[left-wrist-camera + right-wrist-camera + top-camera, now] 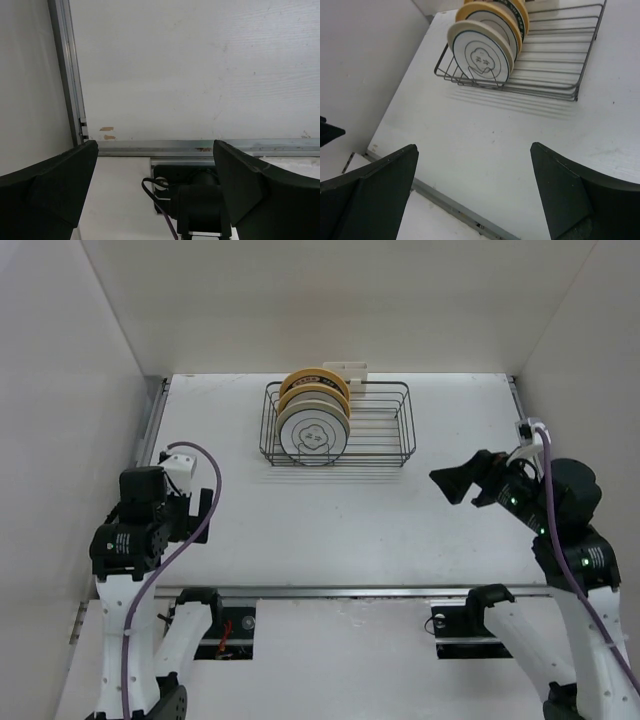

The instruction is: Unload the plates from the dish rack

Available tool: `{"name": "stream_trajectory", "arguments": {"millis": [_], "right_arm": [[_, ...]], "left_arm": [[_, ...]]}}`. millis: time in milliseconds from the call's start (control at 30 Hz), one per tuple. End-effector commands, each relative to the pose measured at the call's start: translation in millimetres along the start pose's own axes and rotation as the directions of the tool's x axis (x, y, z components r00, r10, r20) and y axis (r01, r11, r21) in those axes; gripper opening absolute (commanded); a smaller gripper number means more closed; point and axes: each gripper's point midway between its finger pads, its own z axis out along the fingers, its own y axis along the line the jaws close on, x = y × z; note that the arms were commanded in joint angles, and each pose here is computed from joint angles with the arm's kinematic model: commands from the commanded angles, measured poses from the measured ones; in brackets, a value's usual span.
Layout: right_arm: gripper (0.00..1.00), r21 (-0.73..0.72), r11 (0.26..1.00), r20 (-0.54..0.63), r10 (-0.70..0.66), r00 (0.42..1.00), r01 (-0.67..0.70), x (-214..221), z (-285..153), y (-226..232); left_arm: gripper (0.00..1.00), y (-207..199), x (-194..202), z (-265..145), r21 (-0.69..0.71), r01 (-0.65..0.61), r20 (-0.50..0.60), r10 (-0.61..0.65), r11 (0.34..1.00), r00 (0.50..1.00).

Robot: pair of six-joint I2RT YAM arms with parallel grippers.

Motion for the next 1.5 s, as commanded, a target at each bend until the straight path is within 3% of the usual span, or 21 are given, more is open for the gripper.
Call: {"name": "stream_trajectory", "arguments": {"millis": [0, 67, 100, 167, 333, 500, 700, 800, 900, 1033, 1300, 1467], "right_arm": [[1.0, -0.046, 0.998, 0.114, -0.044, 0.993, 0.049, -58.8, 33.5, 13.3], [1.0, -0.059, 0.996, 0.149, -0.055, 0.987, 0.065, -82.4, 53.6, 16.0], [1.0, -0.117, 0.987, 0.222, -0.083, 0.971, 0.111, -110.4, 58.9, 32.1], [1.0, -0.152, 0.981, 0.212, -0.086, 0.974, 0.12, -125.6, 99.6, 29.7], [1.0, -0.348, 0.898, 0.205, -0.208, 0.956, 0.27, -149.3, 170.5, 75.0], [1.0, -0.405, 0.817, 0.07, -0.421, 0.905, 0.411, -89.2, 247.6, 84.4], [0.71, -0.438, 0.76, -0.148, -0.588, 0.795, 0.481, 0.1, 290.8, 82.6], [0.63, -0.431, 0.747, -0.185, -0.622, 0.761, 0.506, 22.1, 296.0, 79.5], [0.62, -0.364, 0.761, -0.221, -0.63, 0.744, 0.537, 35.8, 311.2, 65.5], [0.58, -0.233, 0.813, -0.237, -0.58, 0.78, 0.533, 29.6, 336.2, 49.4], [0.59, -0.248, 0.838, -0.28, -0.542, 0.792, 0.486, 51.0, 369.2, 46.6], [0.59, -0.209, 0.878, -0.308, -0.478, 0.823, 0.431, 54.3, 381.3, 33.8]], "left_arm": [[1.0, 1.1, -28.0, -14.5, 0.009, 0.046, 0.092, -0.046, 0.999, 0.995], [1.0, -5.1, -46.6, -23.3, 0.064, 0.039, 0.134, -0.048, 0.997, 0.99], [1.0, -10.1, -50.1, -26.9, 0.098, 0.005, 0.143, -0.019, 0.995, 0.989], [1.0, -20.8, -59.7, -38.4, 0.171, -0.103, 0.198, 0.068, 0.98, 0.978], [1.0, -9.7, -75.5, -30.0, 0.146, -0.105, 0.125, 0.087, 0.984, 0.988], [1.0, 0.0, -67.9, -18.6, 0.112, -0.088, -0.002, 0.088, 0.99, 0.996], [1.0, 3.6, -60.1, -5.9, 0.078, -0.07, -0.031, 0.073, 0.994, 0.997], [1.0, 9.2, -62.4, -2.6, 0.045, -0.071, -0.026, 0.072, 0.996, 0.997], [1.0, 9.7, -58.0, 3.0, 0.039, -0.072, -0.045, 0.074, 0.997, 0.996], [1.0, 10.5, -63.2, 6.0, 0.027, -0.069, -0.004, 0.069, 0.997, 0.998], [1.0, 9.3, -73.2, 21.3, 0.027, -0.049, 0.083, 0.046, 0.998, 0.995], [1.0, 10.6, -69.9, 26.1, 0.023, -0.041, 0.073, 0.039, 0.999, 0.997]]}}
